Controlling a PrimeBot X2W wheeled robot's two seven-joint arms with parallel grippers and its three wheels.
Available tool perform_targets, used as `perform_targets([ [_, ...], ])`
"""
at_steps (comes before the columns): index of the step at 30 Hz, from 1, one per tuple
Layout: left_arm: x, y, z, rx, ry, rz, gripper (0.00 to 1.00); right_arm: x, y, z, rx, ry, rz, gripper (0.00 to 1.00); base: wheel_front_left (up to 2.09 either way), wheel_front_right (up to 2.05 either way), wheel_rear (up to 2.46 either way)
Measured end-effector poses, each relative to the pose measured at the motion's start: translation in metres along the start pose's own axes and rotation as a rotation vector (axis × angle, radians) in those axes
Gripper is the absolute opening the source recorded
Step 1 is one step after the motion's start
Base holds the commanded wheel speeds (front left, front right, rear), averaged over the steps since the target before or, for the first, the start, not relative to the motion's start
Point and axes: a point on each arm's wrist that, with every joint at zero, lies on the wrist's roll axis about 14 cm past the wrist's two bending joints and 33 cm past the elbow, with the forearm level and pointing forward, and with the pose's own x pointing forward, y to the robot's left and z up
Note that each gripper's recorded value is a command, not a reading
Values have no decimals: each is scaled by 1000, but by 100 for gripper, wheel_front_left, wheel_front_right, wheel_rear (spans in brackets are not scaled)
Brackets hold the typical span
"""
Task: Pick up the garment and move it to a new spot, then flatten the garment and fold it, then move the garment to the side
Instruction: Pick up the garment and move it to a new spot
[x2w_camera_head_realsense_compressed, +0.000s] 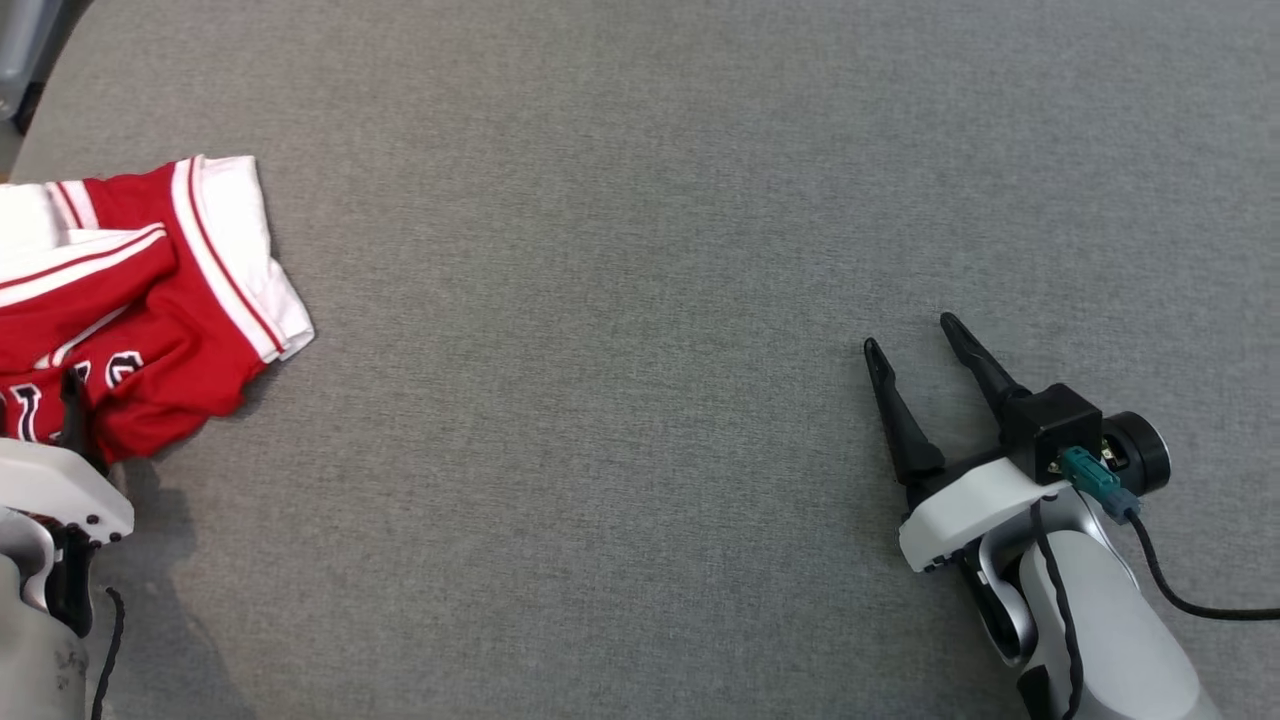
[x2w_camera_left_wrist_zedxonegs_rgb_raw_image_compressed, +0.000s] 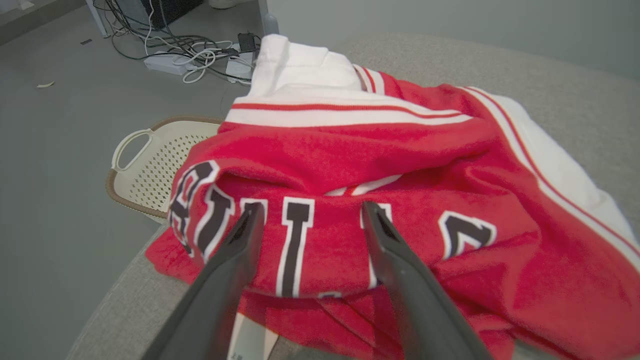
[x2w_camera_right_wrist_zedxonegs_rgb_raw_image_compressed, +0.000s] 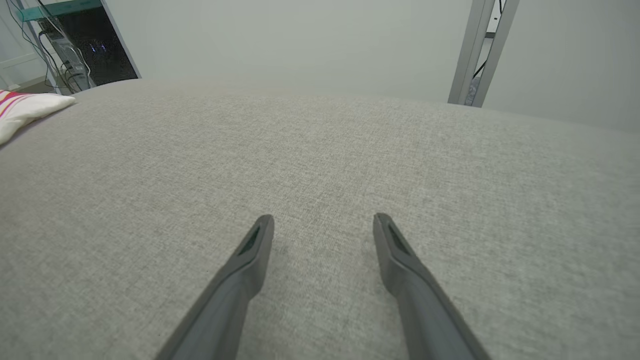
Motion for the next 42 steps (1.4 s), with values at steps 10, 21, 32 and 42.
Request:
perform_targets([
  [10, 15, -22, 5, 35, 2, -36, 0, -15, -26, 1, 23, -4, -85, 100, 0, 0, 0],
  [21, -5, -121, 116, 112, -343, -319, 0, -36, -27, 26, 84, -63, -121, 100, 0, 0, 0],
  [32, -96, -300, 123, 130, -466, -814, 0, -78, -62, 30, 115, -80, -265, 100, 0, 0, 0],
  [42, -213, -415, 86, 101, -439, -1265, 0, -108, -87, 37, 133, -110, -362, 100, 0, 0, 0],
])
